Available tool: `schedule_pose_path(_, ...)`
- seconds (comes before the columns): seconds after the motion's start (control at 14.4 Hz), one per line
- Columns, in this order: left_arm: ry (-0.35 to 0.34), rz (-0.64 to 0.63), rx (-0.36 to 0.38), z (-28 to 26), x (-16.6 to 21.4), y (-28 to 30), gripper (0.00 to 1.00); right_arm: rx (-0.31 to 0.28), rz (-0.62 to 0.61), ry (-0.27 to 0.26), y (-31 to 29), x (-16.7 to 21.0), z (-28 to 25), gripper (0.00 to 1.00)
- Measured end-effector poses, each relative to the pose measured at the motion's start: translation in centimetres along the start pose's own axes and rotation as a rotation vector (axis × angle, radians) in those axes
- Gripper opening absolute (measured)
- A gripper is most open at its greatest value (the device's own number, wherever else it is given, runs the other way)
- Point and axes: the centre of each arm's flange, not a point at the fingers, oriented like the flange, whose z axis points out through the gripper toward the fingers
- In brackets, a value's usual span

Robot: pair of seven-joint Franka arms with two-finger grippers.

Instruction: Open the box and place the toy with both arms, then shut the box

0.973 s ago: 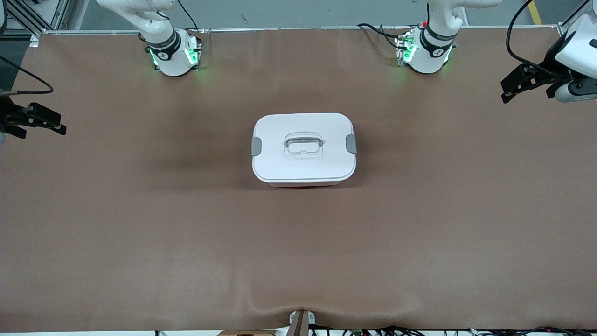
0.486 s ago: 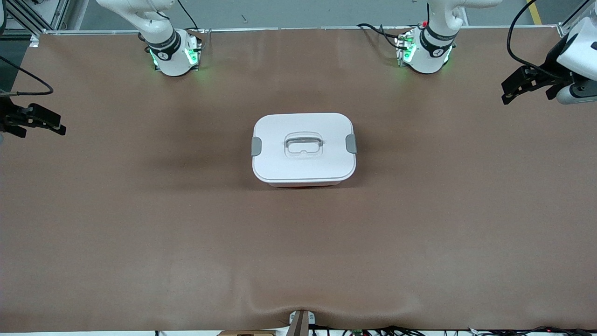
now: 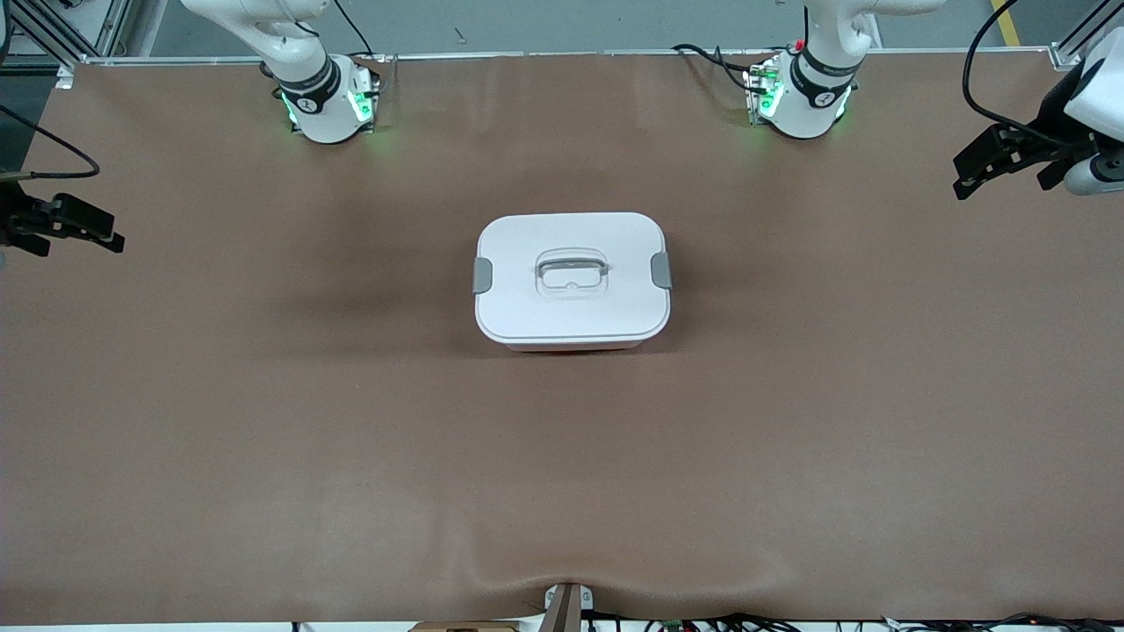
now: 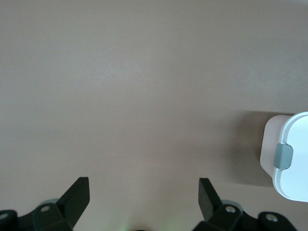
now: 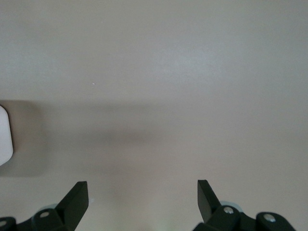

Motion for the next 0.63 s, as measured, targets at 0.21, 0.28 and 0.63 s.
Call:
schedule_pose_path(0.21, -0.003, 0.004, -0.001, 0.18, 0.17, 0.27, 1.0, 0.002, 0.003, -0.014, 0.07, -0.24, -0.12, 1.0)
schedule_pose_path(0.28, -0.006, 0.008, -0.001, 0.29, 0.22, 0.45, 1.0, 0.003, 0.005, -0.022, 0.11, -0.33, -0.08, 1.0)
schedule_pose_path(0.63, -0.01, 0.012, 0.0, 0.42, 0.25, 0.71, 1.0, 0.006, 0.013, -0.04, 0.42, -0.59, 0.08, 1.0)
